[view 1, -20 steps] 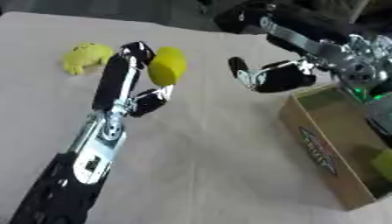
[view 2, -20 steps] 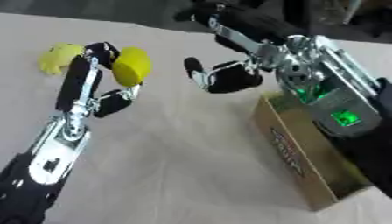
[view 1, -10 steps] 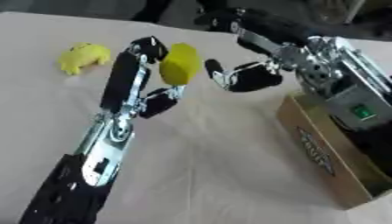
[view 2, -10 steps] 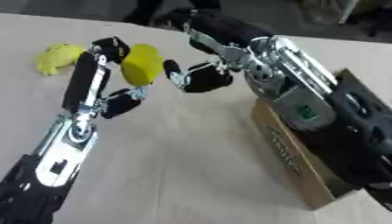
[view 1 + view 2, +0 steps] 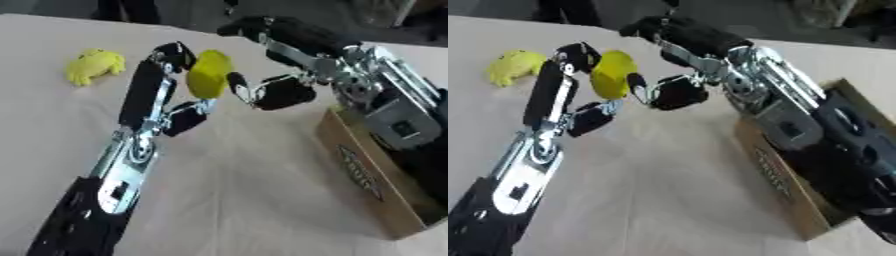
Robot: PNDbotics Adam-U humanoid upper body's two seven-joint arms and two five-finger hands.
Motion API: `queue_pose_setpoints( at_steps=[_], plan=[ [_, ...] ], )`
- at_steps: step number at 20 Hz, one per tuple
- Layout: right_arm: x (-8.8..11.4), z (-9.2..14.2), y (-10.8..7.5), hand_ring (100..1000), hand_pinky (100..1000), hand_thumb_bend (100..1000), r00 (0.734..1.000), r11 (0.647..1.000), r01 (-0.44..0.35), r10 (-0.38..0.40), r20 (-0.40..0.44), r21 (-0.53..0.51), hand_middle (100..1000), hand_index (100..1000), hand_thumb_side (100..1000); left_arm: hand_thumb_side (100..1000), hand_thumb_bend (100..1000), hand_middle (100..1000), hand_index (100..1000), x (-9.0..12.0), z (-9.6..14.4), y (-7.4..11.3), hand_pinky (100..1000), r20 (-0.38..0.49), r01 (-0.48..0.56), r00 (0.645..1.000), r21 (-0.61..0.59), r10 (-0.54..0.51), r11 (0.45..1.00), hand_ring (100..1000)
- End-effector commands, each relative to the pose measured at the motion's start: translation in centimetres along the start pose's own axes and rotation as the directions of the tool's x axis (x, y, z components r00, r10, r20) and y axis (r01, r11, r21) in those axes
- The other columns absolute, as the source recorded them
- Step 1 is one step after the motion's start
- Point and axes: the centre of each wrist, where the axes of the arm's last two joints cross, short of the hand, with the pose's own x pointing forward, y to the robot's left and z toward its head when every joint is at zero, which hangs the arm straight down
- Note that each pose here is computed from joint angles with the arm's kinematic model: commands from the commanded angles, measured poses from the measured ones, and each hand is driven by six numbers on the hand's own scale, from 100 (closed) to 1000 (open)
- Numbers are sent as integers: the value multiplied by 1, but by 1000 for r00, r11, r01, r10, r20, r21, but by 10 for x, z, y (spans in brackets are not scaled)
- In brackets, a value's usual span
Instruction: Pick up the objects with one hand, pass them to the other hand, and then place them into the box on the other side of the table.
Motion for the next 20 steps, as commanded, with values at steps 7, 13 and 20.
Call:
queue_pose_setpoints(
  at_steps=[7, 13, 20],
  plan=[
    [3, 12, -24, 940, 933, 173, 999, 1000, -5, 5, 37, -9, 926, 983, 537, 100, 110, 507, 474, -3, -3, 3, 546, -4, 23, 1000, 21, -23, 1000, 550],
    [0, 7, -16, 938, 940, 233, 999, 999, -32, 31, 19, 17, 924, 1000, 563, 100, 117, 509, 475, 2, -6, 5, 549, 29, 36, 999, 28, -36, 999, 553],
    [-8, 1, -8, 941, 943, 258, 999, 998, -43, 43, -9, 38, 924, 1000, 553, 100, 120, 508, 475, 7, -7, 7, 551, 52, 38, 998, 36, -40, 999, 554]
  ],
)
